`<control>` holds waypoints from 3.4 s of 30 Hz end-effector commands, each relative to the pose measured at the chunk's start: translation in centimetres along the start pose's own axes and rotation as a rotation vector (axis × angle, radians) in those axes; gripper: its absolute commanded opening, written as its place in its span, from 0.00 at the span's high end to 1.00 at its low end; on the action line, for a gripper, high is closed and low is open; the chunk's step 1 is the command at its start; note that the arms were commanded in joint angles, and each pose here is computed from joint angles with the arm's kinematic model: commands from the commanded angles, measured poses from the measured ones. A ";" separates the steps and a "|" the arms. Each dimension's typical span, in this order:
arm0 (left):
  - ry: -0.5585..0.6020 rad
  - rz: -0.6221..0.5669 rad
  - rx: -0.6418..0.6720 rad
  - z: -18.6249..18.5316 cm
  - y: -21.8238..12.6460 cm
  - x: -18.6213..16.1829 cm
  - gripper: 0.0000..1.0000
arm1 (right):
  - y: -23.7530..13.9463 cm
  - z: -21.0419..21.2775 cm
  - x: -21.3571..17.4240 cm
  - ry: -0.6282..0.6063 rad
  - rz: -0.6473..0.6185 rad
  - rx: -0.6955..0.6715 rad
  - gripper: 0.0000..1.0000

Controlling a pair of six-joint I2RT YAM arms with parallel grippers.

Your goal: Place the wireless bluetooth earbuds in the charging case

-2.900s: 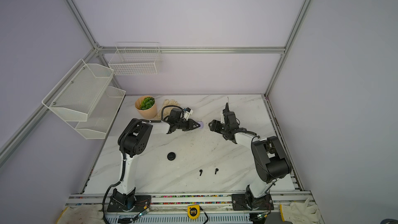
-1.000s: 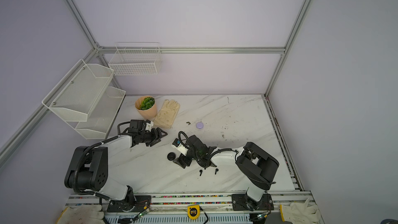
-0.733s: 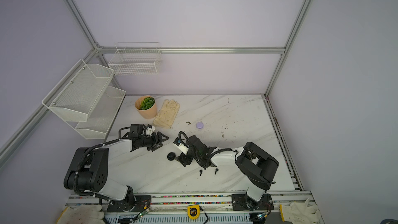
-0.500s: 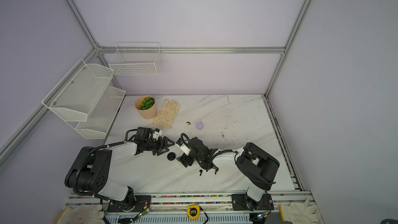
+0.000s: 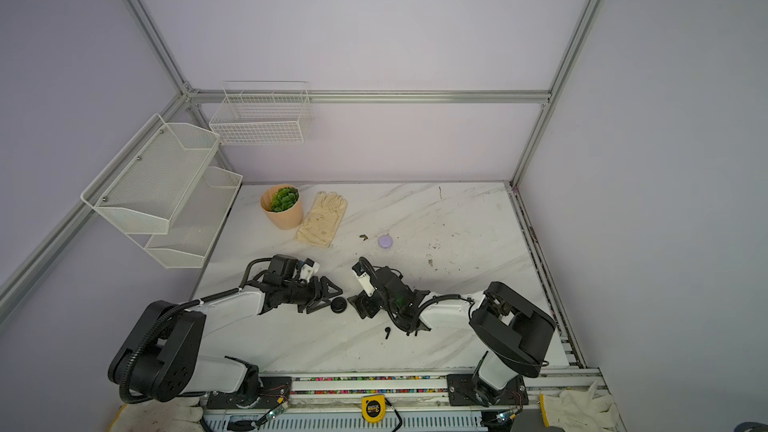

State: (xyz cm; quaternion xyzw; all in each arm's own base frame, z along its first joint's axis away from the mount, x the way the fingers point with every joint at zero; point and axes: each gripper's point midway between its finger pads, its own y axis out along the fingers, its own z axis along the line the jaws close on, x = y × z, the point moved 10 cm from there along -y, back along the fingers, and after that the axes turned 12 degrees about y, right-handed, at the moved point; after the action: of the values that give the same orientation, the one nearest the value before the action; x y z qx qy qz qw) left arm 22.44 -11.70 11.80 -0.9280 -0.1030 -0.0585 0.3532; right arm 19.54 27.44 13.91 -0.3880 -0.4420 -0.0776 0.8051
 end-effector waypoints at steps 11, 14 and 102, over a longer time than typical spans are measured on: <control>0.035 0.076 0.019 -2.5 1.9 -1.7 0.34 | -1.6 -4.7 0.9 0.294 0.005 -0.062 0.24; 0.064 0.081 0.016 -3.4 2.4 -1.6 0.33 | -1.6 -4.8 1.0 0.317 0.015 -0.075 0.24; 0.045 -0.121 -0.139 -0.7 -5.3 2.9 0.14 | 1.6 1.3 4.8 -0.194 0.161 0.017 0.56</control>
State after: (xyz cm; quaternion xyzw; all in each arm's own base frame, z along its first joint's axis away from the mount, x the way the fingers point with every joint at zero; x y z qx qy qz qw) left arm 23.82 -7.61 14.15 -0.9252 -0.1580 -0.0531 0.3410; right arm 20.89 30.76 14.70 -0.4986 -0.4028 0.0252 0.7671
